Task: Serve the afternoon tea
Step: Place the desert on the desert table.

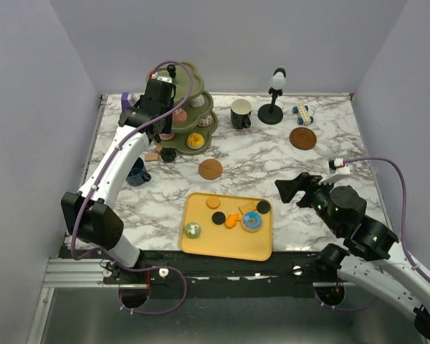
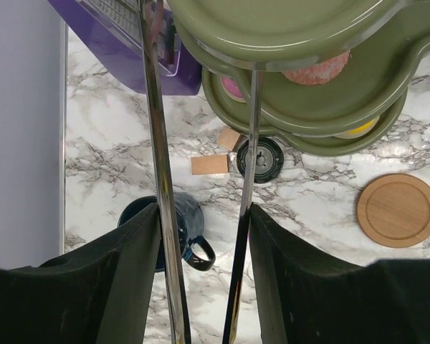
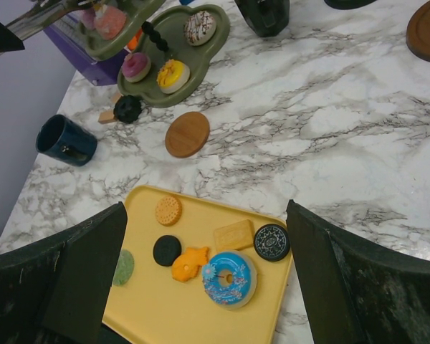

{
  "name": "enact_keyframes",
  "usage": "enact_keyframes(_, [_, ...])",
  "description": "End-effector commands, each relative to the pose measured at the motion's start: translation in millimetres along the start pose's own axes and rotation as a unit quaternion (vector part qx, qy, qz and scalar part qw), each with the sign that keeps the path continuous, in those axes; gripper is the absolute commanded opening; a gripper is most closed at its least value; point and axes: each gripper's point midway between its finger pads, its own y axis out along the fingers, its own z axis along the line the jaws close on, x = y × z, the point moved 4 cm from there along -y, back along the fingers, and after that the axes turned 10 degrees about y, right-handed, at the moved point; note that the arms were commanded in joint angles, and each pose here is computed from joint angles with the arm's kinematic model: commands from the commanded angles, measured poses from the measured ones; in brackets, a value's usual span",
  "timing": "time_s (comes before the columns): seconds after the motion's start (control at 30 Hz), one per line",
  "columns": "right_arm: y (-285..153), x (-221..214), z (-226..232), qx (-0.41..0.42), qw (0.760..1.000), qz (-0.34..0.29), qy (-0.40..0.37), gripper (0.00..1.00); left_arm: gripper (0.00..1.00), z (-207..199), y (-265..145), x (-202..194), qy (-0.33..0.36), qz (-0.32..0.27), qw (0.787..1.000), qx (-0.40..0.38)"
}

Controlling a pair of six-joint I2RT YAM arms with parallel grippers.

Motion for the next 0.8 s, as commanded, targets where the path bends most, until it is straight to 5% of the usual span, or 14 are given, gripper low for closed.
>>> enact_keyframes(0.0, [2, -2, 0, 0.001, 1.000, 0.002, -0.002, 1.00, 0.58, 12, -29, 11, -0.027, -0.043, 0.999, -0.001])
enact_keyframes(0.43, [3, -4, 0, 0.001, 1.000, 0.005, -0.004, 1.00, 0.59, 12, -57, -27, -0.032, -0.039, 0.999, -0.009])
enact_keyframes(0.77, [3, -3, 0, 0.000, 1.000, 0.005, -0.006, 1.00, 0.59, 17, -116, -64, -0.039, -0.074, 0.996, -0.026])
